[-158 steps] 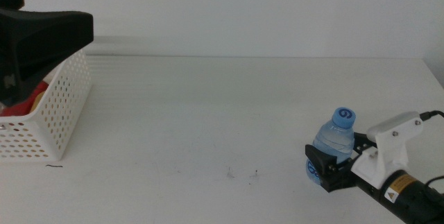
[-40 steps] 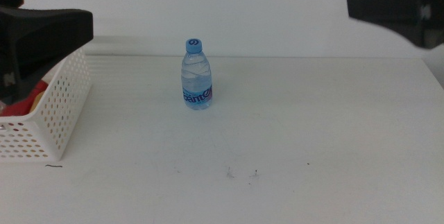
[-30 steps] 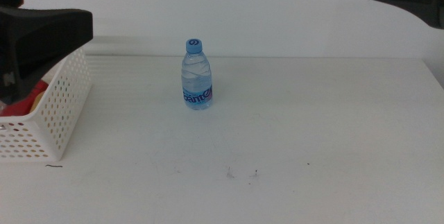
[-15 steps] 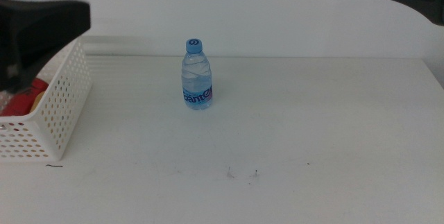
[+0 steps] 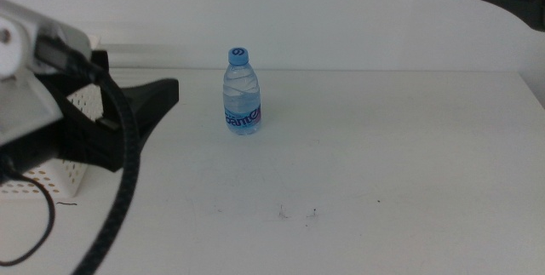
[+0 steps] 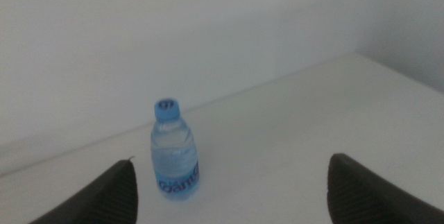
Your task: Use arms to grab the bottles and put them into the dustbin to the left of the table.
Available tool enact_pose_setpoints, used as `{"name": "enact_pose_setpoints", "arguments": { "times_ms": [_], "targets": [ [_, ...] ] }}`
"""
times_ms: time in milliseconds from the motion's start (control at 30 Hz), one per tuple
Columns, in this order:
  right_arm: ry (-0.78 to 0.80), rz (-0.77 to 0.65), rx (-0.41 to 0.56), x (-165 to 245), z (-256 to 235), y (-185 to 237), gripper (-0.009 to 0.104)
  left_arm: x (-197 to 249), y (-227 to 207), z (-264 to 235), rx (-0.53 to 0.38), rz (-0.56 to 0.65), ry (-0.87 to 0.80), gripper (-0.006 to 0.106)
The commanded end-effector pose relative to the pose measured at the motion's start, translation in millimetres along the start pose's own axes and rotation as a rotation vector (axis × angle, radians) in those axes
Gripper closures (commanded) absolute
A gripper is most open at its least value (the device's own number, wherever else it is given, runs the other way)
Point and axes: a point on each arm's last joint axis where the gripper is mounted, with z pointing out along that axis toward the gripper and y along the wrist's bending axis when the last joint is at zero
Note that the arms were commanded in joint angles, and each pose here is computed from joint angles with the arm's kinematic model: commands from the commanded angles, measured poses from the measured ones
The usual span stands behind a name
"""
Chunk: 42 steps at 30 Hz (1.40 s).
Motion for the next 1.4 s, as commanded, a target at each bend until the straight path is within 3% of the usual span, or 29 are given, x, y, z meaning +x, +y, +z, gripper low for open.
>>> {"name": "enact_pose_setpoints", "arguments": {
  "times_ms": [0, 133, 200, 300, 433, 600, 800, 1067, 1233, 1367],
  "targets": [
    [-0.019, -0.015, 0.006, -3, -4, -1, 0.003, 4, 1, 1, -0.009, -0.011, -0.005, 0.007],
    [-0.019, -0.015, 0.006, -3, -4, -1, 0.003, 6, 1, 6, -0.019, 0.050, 0.030, 0.007],
    [-0.019, -0.015, 0.006, -3, -4, -1, 0.003, 12, -5, 15, -0.011, 0.015, 0.035, 0.007],
    [-0.018, -0.014, 0.005, -3, -4, -1, 0.003, 26, -16, 30, 0.034, -0.017, -0.073, 0.007],
    [-0.018, -0.012, 0.003, -3, -4, -1, 0.003, 53, -15, 48, 0.030, -0.040, -0.212, 0.007],
    [-0.018, -0.012, 0.003, -3, -4, -1, 0.003, 78, -12, 64, 0.002, -0.090, -0.141, 0.007],
    [-0.019, -0.016, 0.007, -3, -4, -1, 0.003, 81, -12, 67, -0.005, -0.039, -0.132, 0.007],
    [-0.019, -0.016, 0.007, -3, -4, -1, 0.003, 91, -8, 68, -0.042, -0.098, -0.062, 0.007],
    [-0.019, -0.015, 0.006, -3, -4, -1, 0.003, 116, 3, 67, -0.109, -0.076, -0.151, 0.007],
    [-0.019, -0.015, 0.006, -3, -4, -1, 0.003, 134, 10, 79, -0.099, -0.066, -0.097, 0.007]
  ]
}}
